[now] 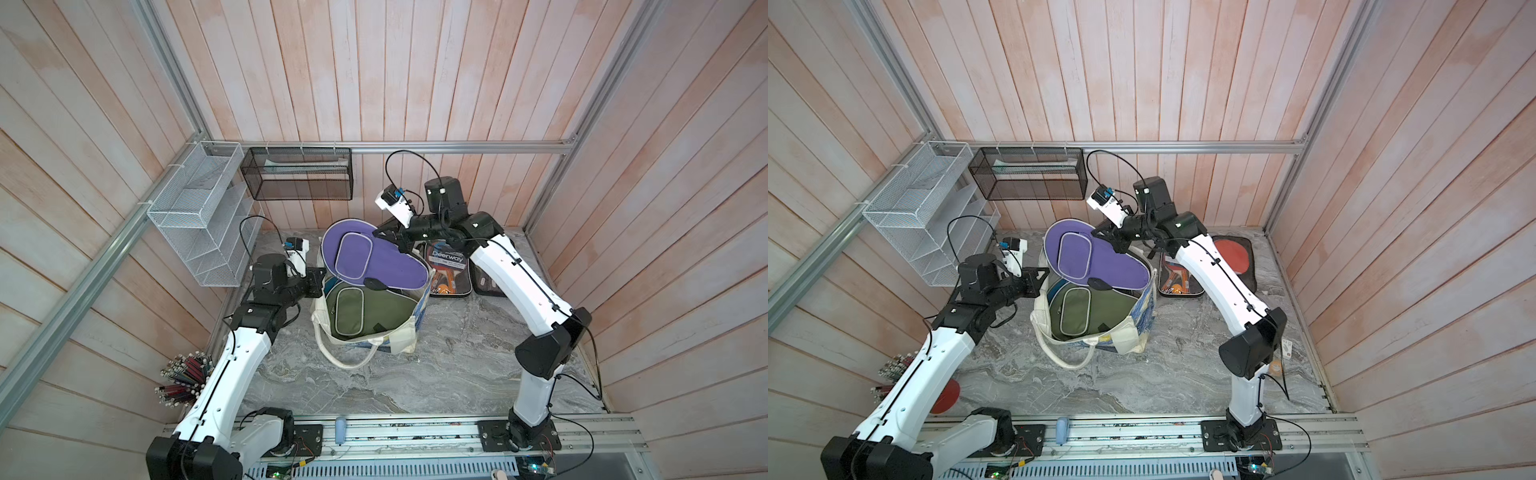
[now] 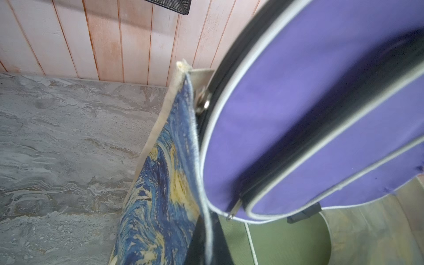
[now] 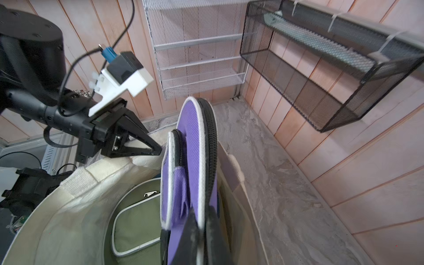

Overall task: Remove the ping pong set from the canvas bag
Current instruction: Pick up the ping pong set from the canvas bag, then place the ping pong set at the center of the board.

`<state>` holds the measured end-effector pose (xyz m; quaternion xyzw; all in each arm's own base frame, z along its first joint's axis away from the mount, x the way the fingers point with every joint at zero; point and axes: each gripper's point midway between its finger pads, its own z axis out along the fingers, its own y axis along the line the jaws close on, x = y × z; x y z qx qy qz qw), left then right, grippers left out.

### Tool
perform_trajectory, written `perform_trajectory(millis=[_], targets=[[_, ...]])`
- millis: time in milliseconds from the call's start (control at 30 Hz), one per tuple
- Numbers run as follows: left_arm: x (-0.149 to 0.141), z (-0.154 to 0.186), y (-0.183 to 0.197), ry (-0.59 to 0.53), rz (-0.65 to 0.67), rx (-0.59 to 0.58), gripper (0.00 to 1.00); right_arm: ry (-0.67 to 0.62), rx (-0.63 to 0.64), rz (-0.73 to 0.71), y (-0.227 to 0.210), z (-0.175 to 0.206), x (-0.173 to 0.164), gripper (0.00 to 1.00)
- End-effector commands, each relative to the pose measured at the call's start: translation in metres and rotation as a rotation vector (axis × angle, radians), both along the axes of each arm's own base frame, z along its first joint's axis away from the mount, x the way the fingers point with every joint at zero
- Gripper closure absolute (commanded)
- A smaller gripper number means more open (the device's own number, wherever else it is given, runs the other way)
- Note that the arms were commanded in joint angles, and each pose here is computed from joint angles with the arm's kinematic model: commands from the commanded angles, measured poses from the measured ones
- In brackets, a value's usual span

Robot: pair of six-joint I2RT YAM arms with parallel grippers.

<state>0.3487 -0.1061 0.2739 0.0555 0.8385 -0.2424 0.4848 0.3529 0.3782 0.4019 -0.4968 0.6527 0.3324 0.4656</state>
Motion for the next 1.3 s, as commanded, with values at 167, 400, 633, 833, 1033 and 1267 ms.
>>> perform_trajectory(millis=[167,400,633,833,1033,1267], targets=[[0.008,0.038,-0.011,-0.136,-0.044,-0.046,1.0,-0.176,0.264,-0.09,-0.032,0.082,-0.001,1.0],[0.009,0.035,-0.013,-0.134,-0.053,-0.054,1.0,-0.265,0.457,-0.184,-0.073,0.141,-0.005,1.0],[0.009,0.034,-0.016,-0.135,-0.067,-0.067,1.0,-0.338,0.569,-0.324,-0.115,0.18,-0.002,1.0],[0.011,0.032,-0.018,-0.134,-0.078,-0.072,1.0,-0.365,0.556,-0.507,-0.175,0.182,-0.002,1.0],[0.014,0.033,-0.021,-0.136,-0.095,-0.082,1.0,-0.365,0.543,-0.688,-0.244,0.171,-0.023,1.0],[0.017,0.033,-0.023,-0.135,-0.106,-0.081,1.0,-0.234,0.482,-0.869,-0.293,0.118,-0.042,1.0]])
